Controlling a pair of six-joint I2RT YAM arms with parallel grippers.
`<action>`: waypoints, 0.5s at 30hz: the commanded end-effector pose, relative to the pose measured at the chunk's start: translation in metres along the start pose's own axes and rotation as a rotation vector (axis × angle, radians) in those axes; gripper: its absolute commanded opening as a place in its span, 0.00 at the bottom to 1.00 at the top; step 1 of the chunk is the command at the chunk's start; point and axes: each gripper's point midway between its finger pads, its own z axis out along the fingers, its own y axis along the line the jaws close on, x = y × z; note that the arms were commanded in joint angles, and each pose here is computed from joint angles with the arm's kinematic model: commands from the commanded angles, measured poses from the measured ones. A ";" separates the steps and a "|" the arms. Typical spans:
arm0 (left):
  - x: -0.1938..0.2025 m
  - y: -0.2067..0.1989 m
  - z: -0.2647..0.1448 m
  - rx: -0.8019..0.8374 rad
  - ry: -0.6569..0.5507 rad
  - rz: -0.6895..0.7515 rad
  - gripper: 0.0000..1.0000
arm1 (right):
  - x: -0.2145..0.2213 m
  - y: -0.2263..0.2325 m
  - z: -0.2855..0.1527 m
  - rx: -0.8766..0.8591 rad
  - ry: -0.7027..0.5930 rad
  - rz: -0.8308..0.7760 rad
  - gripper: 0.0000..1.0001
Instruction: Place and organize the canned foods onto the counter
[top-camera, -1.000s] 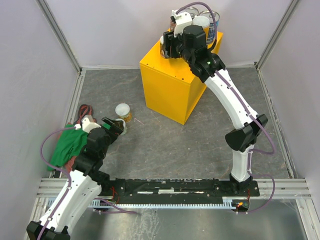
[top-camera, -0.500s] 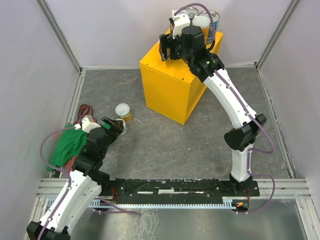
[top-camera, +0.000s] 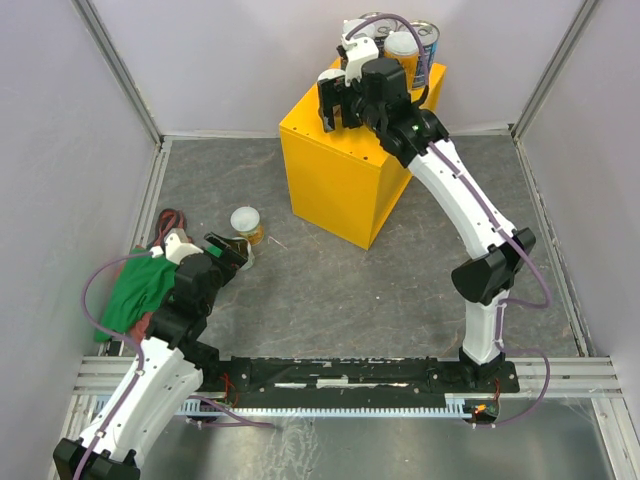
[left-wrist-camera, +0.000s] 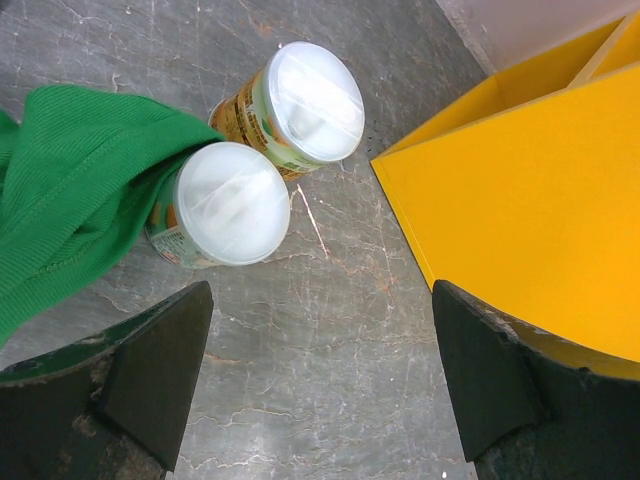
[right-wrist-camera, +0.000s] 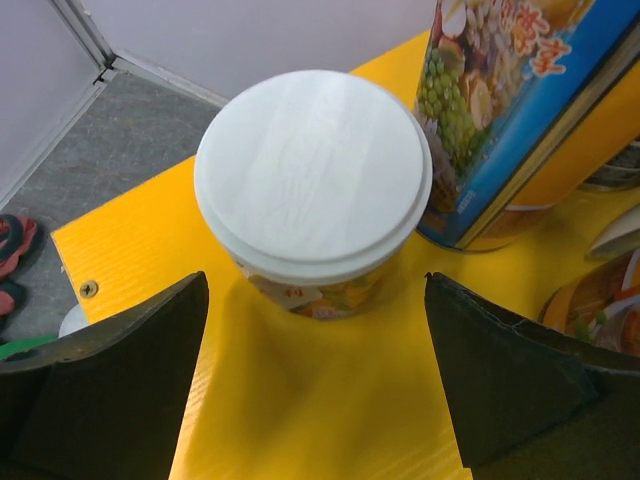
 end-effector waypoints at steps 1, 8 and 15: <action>-0.017 -0.017 -0.002 0.052 -0.048 -0.011 0.96 | -0.046 0.002 -0.042 -0.026 -0.124 0.032 0.96; -0.016 -0.017 -0.002 0.047 -0.045 -0.011 0.96 | -0.045 0.017 -0.071 -0.057 -0.151 0.031 0.96; -0.014 -0.014 -0.004 0.048 -0.040 -0.021 0.96 | -0.034 0.043 -0.111 -0.090 -0.157 -0.005 0.94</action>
